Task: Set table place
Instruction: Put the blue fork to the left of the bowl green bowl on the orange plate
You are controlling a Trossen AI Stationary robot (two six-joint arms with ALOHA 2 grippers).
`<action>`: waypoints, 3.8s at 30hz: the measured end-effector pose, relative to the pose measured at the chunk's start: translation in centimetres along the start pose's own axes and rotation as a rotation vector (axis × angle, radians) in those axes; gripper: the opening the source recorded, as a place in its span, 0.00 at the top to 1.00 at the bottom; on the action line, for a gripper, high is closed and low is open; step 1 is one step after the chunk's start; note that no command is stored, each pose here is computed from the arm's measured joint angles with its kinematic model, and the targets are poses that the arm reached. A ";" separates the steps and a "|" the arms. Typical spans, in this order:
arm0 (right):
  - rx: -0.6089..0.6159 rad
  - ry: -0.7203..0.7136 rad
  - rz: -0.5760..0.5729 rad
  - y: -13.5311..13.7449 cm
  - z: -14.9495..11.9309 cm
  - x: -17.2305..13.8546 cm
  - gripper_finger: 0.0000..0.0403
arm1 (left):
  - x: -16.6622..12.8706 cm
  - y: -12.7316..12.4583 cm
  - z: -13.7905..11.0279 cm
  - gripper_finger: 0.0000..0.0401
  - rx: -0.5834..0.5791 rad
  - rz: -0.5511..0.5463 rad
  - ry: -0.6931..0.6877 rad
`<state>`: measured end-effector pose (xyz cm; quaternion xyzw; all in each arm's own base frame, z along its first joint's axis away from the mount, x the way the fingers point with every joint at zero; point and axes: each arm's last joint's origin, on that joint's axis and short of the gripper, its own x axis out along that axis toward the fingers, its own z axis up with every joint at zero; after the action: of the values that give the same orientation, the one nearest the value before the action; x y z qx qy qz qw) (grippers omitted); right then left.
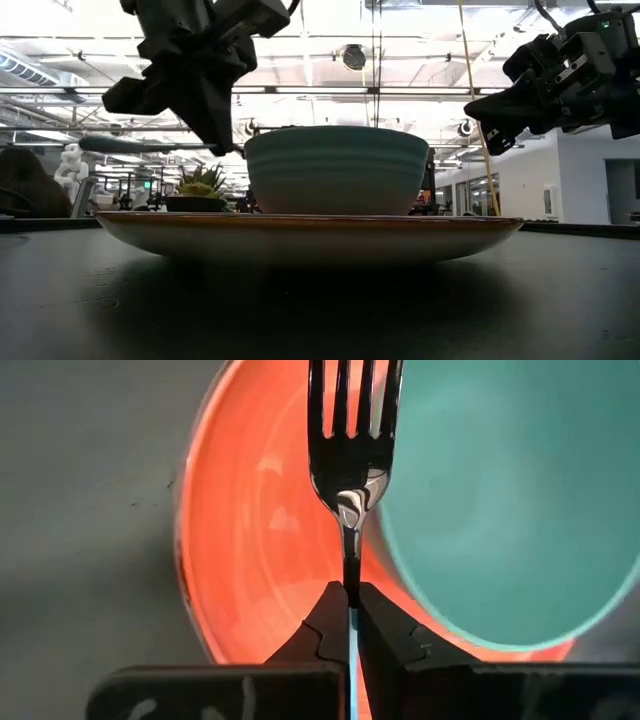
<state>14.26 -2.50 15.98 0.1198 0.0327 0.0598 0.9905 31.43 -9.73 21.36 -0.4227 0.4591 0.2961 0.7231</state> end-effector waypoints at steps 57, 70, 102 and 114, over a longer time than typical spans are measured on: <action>-0.002 0.022 0.068 1.0 -0.3 0.3 0.99 | 4.3 0.0 0.7 0.98 0.051 0.031 0.074; -0.002 0.025 0.081 1.2 -0.3 0.3 0.99 | 4.4 0.3 1.4 0.99 0.064 0.046 0.040; -0.001 0.019 0.084 1.2 -0.3 0.3 0.99 | 7.7 0.2 1.7 0.97 0.133 0.039 0.096; -0.001 0.019 0.084 1.2 -0.3 0.3 0.99 | 7.8 0.3 1.7 0.98 0.136 0.042 0.095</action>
<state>14.41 -1.25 16.01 0.1198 0.0369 0.1027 0.9868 35.05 -7.78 14.56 -0.3765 0.5209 0.2591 0.7210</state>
